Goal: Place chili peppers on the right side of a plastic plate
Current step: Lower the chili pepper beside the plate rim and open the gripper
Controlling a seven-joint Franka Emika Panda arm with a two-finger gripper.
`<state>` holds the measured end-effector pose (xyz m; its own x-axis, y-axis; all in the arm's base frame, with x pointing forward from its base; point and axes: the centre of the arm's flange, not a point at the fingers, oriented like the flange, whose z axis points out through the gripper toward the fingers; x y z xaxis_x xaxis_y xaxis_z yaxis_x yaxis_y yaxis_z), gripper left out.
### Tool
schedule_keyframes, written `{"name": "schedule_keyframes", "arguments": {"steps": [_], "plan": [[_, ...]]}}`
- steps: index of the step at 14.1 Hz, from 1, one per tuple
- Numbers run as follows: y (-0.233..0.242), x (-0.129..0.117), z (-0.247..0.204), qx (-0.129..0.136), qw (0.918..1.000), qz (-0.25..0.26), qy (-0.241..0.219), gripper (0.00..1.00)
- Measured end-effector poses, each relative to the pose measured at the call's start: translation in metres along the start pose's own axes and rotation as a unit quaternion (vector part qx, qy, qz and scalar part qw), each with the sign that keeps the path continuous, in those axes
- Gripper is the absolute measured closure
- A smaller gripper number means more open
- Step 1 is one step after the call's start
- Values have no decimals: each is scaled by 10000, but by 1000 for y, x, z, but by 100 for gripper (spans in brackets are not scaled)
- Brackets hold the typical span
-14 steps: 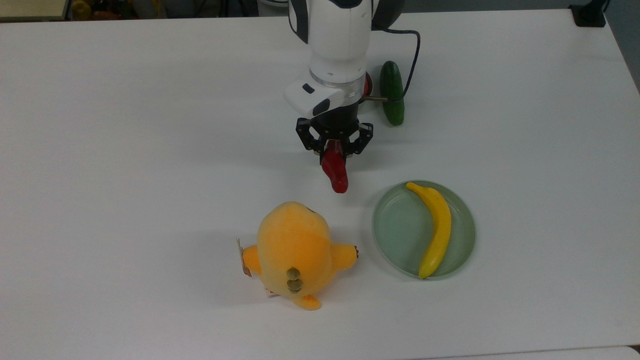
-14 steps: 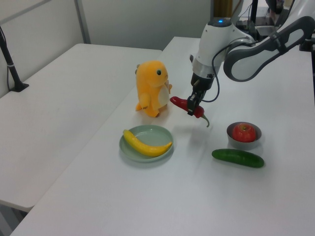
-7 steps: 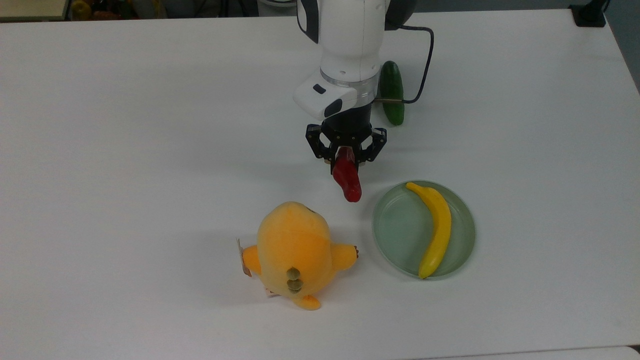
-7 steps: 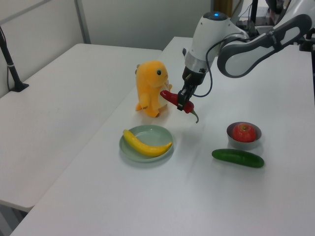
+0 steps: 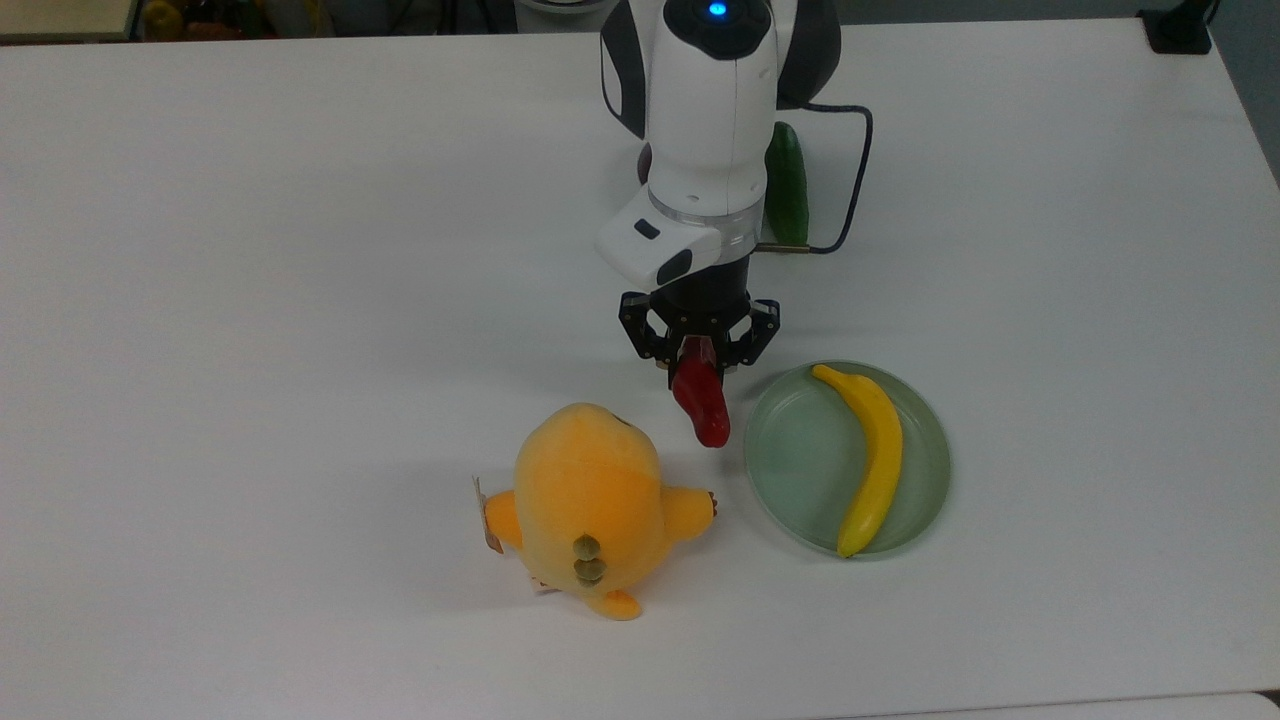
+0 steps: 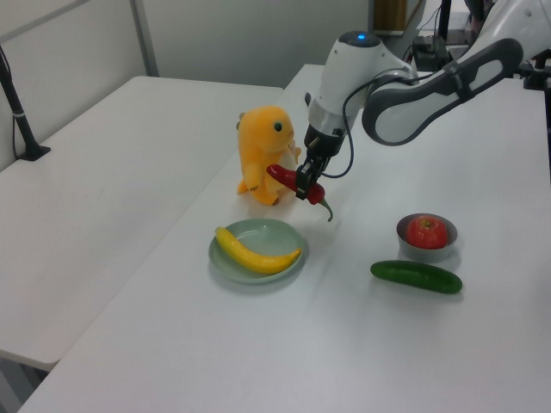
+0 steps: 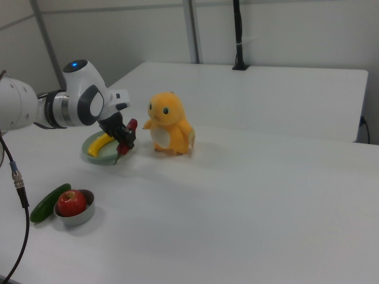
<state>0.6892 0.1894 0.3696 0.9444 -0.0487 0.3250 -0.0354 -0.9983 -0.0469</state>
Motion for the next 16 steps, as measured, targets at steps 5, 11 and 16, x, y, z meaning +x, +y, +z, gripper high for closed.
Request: {"name": "schedule_keyframes", "arguments": {"steps": [5,11,16], "plan": [[-6,4,18,31,9999,-70,137,60],[-7,5,27,-5,9998,-130,146,20],[-8,8,23,8,9997,-128,192,0]]}}
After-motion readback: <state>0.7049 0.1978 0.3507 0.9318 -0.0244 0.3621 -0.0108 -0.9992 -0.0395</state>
